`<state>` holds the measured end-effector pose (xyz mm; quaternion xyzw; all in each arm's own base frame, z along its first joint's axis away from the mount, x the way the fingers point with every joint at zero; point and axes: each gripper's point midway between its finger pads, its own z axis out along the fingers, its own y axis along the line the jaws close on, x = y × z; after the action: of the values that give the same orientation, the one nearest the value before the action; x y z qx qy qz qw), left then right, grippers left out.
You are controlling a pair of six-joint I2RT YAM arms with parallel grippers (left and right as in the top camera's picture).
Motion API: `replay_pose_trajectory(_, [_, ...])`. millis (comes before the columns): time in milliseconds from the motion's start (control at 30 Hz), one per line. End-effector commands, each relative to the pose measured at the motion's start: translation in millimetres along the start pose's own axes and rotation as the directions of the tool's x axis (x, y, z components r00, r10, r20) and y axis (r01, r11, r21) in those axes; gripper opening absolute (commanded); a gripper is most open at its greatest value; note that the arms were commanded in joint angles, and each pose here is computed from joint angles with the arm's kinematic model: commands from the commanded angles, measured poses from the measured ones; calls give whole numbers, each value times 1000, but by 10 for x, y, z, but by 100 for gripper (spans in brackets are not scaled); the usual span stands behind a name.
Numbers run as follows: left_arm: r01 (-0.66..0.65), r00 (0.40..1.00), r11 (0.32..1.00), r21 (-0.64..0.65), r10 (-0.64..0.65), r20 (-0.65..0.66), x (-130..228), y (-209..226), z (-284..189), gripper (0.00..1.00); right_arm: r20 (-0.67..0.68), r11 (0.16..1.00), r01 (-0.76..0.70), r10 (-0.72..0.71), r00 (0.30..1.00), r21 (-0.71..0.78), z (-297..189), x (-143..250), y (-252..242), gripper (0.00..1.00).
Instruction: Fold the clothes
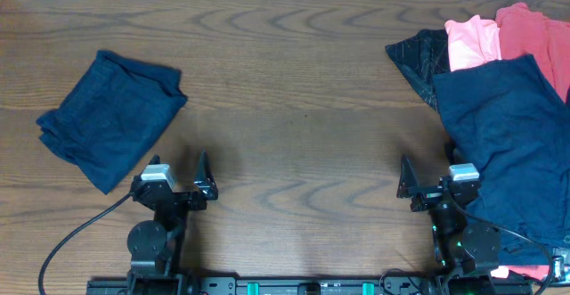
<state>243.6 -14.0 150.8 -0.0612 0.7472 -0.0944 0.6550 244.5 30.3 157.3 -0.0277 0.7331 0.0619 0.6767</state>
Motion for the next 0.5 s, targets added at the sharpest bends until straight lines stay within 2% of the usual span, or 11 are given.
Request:
replay_pose_trajectory(0, [0, 993, 999, 49, 6, -116, 204, -80, -18, 98, -13, 999, -29, 29, 999, -27, -3, -12, 56, 99])
replay_pose_trajectory(267, [12, 963, 1000, 16, -7, -268, 17, -131, -130, 98, -110, 1000, -30, 30, 993, -1, 31, -161, 32, 99])
replay_pose_trajectory(467, [14, 919, 1000, -16, -19, -393, -228, -187, -155, 98, -276, 999, -26, 33, 961, 30, 243, -270, 3, 99])
